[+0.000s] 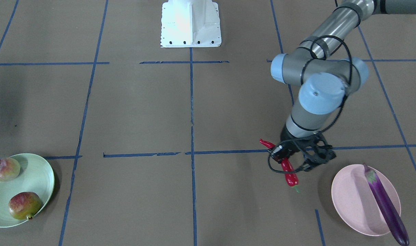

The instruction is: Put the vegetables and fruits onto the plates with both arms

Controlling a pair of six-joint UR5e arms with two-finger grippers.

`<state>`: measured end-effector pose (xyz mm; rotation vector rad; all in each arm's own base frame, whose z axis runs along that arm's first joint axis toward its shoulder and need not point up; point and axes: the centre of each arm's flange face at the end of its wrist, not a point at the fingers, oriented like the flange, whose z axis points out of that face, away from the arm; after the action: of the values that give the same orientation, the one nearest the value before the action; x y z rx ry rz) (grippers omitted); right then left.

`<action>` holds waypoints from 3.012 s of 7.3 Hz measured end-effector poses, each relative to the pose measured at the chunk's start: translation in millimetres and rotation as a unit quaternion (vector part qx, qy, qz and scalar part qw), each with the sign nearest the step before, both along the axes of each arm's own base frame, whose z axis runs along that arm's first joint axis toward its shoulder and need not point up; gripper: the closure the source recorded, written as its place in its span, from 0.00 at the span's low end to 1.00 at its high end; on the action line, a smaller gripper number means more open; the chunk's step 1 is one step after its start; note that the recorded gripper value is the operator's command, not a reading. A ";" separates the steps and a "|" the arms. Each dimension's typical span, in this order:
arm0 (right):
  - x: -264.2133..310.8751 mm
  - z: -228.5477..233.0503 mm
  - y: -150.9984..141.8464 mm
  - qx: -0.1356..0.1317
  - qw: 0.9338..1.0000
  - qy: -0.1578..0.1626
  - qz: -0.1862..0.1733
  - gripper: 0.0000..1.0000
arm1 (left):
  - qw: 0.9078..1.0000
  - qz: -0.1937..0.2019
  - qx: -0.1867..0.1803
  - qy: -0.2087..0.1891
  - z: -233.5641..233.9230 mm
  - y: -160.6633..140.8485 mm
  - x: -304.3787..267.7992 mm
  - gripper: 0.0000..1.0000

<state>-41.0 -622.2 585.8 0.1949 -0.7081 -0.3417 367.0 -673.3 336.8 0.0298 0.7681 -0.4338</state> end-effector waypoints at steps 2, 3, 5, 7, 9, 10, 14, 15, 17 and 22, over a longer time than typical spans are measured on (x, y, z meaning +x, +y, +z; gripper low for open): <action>-6.6 0.1 0.4 0.000 1.000 0.000 -0.005 0.00 | 0.998 0.025 0.007 -0.057 86.5 -57.6 -78.6 0.92; -8.7 0.5 0.8 0.000 1.000 0.001 -0.007 0.00 | 0.997 0.038 0.014 -0.070 120.6 -70.8 -97.7 0.19; -9.7 0.2 1.0 0.000 1.000 0.001 -0.007 0.00 | 0.992 0.078 0.048 -0.081 153.3 -77.1 -107.4 0.00; -9.9 0.0 1.1 0.001 1.000 0.001 -0.008 0.00 | 0.985 0.122 0.082 -0.085 160.8 -73.9 -109.9 0.00; -5.8 8.8 8.5 -0.007 1.000 0.004 -0.005 0.00 | 0.967 0.200 0.133 -0.082 188.3 -61.6 -158.7 0.00; 8.7 23.7 20.7 -0.022 1.000 0.006 0.005 0.01 | 0.961 0.223 0.145 -0.080 202.4 -57.2 -201.5 0.00; 93.4 43.9 142.9 -0.108 0.991 0.012 0.073 0.00 | 0.949 0.281 0.125 -0.071 242.3 21.6 -367.8 0.00; 98.6 41.3 169.3 -0.117 0.990 0.011 0.083 0.00 | 0.956 0.267 0.117 -0.047 254.2 62.7 -403.3 0.00; 99.6 42.1 187.1 -0.128 0.988 0.006 0.092 0.00 | 0.964 0.241 0.106 -0.024 277.5 164.8 -437.2 0.00; 97.0 42.9 189.7 -0.131 0.987 -0.008 0.089 0.00 | 0.969 0.234 0.075 -0.014 307.5 247.6 -441.5 0.00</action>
<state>56.1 -432.5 628.7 0.0118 -0.7391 -0.0745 -74.5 -425.7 644.3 -0.0048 0.7507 0.0740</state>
